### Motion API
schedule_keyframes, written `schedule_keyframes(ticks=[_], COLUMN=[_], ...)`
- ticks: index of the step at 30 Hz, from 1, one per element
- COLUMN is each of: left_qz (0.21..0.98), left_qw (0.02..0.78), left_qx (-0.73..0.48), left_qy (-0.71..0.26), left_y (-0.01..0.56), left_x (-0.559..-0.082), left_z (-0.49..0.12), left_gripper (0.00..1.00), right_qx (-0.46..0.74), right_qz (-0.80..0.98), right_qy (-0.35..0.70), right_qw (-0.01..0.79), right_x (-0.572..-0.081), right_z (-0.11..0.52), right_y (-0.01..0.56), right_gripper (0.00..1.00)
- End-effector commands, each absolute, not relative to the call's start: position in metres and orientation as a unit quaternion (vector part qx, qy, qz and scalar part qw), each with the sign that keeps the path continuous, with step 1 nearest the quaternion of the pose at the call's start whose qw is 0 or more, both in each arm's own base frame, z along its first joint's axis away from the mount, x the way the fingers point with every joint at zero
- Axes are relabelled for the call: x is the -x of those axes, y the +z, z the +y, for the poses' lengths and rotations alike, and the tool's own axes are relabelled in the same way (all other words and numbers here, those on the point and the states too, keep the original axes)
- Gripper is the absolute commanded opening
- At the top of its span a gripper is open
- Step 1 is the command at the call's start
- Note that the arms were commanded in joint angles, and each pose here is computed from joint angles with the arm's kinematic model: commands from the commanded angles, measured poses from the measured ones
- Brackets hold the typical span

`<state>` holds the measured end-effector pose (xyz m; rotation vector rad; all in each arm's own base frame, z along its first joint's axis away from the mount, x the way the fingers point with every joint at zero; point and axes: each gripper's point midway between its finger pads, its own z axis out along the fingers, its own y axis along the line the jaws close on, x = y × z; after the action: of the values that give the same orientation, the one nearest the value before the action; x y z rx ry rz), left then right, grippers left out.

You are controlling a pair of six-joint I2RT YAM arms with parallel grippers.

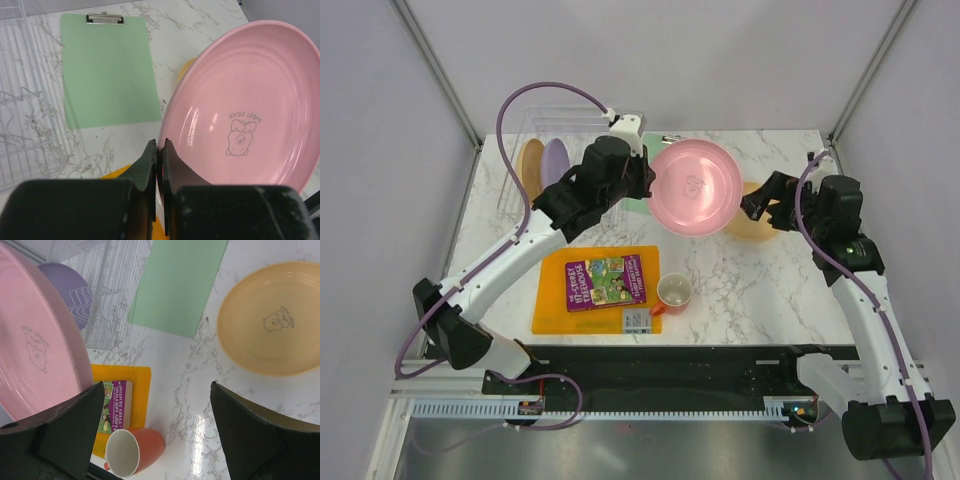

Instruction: Unload the plates from the dish rack

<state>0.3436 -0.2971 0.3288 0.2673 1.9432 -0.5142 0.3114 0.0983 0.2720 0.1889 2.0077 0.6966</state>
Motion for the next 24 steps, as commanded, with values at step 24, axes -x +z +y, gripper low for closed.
schedule_keyframes(ticks=[24], left_qz=[0.799], left_qw=[0.490], left_qx=[-0.102], left_qy=[-0.335], left_y=[0.316], left_x=[-0.345], left_z=[-0.331], left_gripper=[0.02], right_qx=[-0.030], right_qz=[0.794], right_qy=[0.406], right_qw=[0.451], right_x=[-0.319], right_z=[0.143], right_y=[0.272], right_gripper=[0.77])
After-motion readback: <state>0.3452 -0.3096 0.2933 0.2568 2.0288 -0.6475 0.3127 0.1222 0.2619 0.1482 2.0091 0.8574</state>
